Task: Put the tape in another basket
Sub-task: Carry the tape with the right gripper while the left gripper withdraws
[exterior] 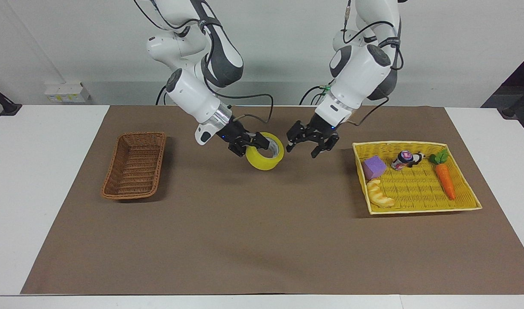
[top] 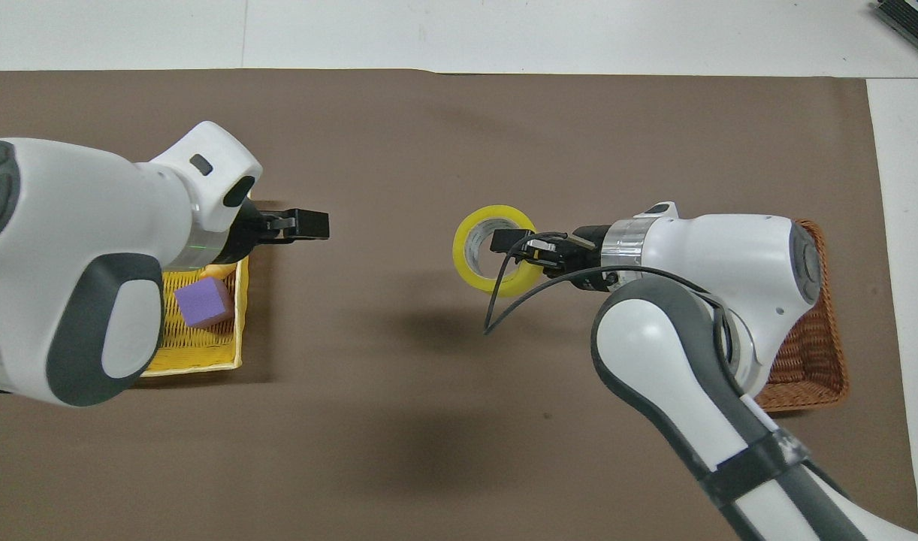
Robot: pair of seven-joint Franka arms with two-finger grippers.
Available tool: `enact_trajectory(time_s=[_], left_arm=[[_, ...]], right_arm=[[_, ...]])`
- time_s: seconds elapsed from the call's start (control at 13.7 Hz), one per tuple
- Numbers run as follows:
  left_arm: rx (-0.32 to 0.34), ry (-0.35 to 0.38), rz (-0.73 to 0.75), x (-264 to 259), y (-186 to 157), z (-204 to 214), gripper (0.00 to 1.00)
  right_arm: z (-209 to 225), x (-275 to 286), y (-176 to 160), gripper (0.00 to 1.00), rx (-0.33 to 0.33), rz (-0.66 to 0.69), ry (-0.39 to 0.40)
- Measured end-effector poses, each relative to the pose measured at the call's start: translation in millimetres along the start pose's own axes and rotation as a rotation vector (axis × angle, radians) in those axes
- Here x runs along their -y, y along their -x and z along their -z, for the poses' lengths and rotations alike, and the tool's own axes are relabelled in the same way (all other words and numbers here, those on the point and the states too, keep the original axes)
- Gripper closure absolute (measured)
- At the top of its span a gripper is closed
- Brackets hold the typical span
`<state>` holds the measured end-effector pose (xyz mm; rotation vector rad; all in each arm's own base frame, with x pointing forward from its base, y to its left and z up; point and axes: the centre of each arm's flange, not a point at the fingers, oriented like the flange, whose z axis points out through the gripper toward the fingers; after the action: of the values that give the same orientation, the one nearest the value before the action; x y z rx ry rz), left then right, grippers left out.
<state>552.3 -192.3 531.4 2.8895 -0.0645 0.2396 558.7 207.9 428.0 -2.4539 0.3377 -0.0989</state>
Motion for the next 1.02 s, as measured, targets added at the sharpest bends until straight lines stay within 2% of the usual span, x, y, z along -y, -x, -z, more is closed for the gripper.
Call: enact_trajectory(time_s=[0.15,0.36,0.66,1.02], left_arm=[[-0.026,-0.039,-0.064,45,-10,19,0.0],[-0.065,-0.103,-0.146,115,-21,51,0.0],[-0.05,-0.204,-0.192,173,-27,108,0.0],[0.007,-0.221,-0.191,200,-19,174,0.0]], right_arm=[[23,-8,-16,1.0,0.038,0.019,0.032],[43,-17,-29,1.0,0.053,0.05,0.086],[76,-21,-43,1.0,0.078,0.085,0.172],[148,-29,-60,1.0,0.128,0.08,0.233]])
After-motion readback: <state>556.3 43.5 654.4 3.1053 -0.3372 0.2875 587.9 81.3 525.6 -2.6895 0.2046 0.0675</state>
